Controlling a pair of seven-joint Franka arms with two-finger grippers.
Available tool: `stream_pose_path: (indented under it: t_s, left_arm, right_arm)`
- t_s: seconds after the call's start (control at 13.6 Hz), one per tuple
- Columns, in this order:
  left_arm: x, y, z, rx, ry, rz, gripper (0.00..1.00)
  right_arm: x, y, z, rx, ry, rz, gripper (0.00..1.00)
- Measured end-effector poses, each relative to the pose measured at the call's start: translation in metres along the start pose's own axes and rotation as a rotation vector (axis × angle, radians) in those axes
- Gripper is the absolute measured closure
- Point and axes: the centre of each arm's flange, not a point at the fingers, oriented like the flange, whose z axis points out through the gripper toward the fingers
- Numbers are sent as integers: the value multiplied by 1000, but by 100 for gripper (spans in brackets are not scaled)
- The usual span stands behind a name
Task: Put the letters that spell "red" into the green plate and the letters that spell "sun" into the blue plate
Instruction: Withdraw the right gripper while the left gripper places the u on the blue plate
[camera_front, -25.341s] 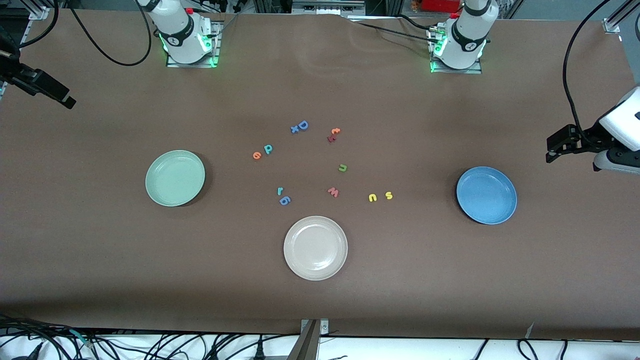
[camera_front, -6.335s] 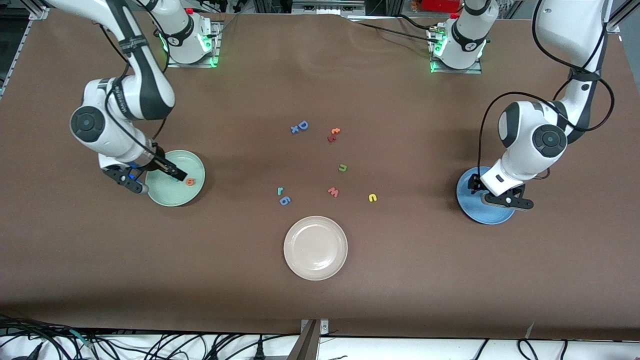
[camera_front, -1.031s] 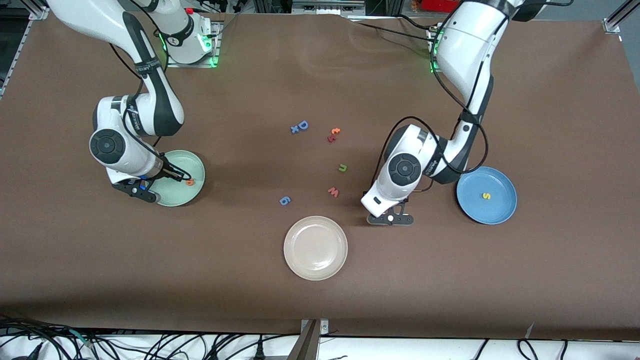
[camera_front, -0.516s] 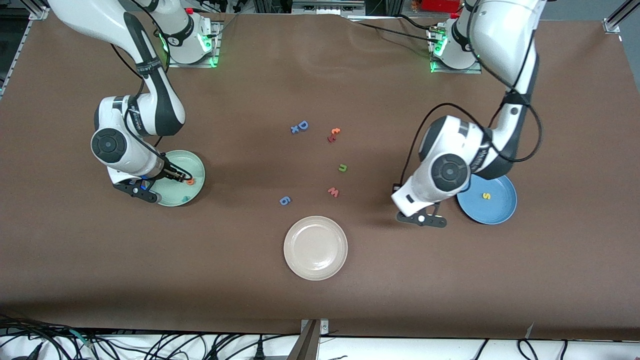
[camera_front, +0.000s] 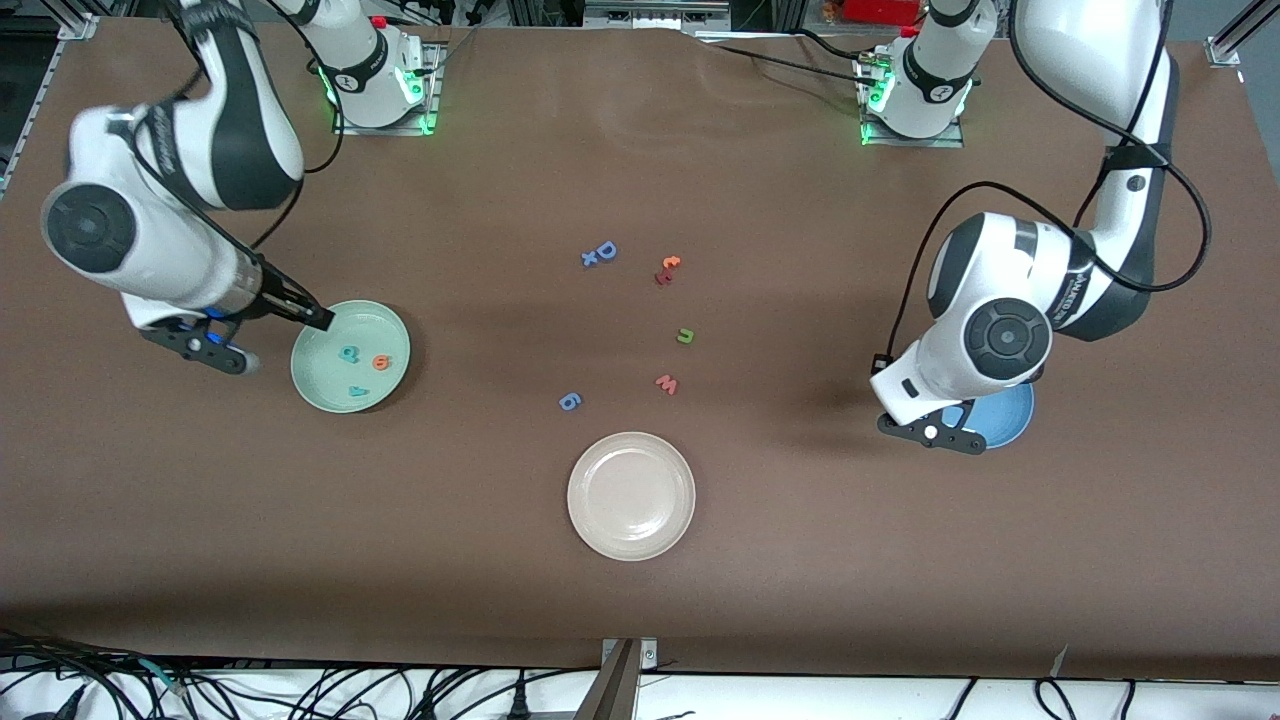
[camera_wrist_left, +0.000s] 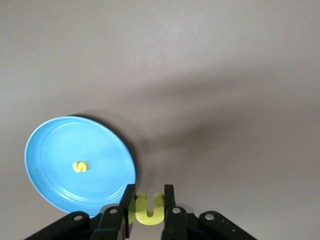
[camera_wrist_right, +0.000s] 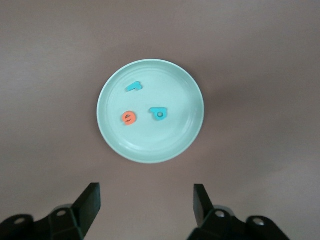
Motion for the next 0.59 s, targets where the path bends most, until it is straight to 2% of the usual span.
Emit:
stream_pose_path:
  t_s: [0.07, 0.37, 0.59]
  left_arm:
    - [-4, -7, 2, -3, -2, 7, 74]
    - [-18, -32, 27, -4, 45, 27, 74]
    - [-35, -41, 53, 51, 83, 60, 74]
  right_arm:
    - [-3, 3, -22, 10, 11, 3, 3]
    - [-21, 20, -100, 47, 50, 6, 1]
    - [-31, 42, -150, 62, 63, 23, 1]
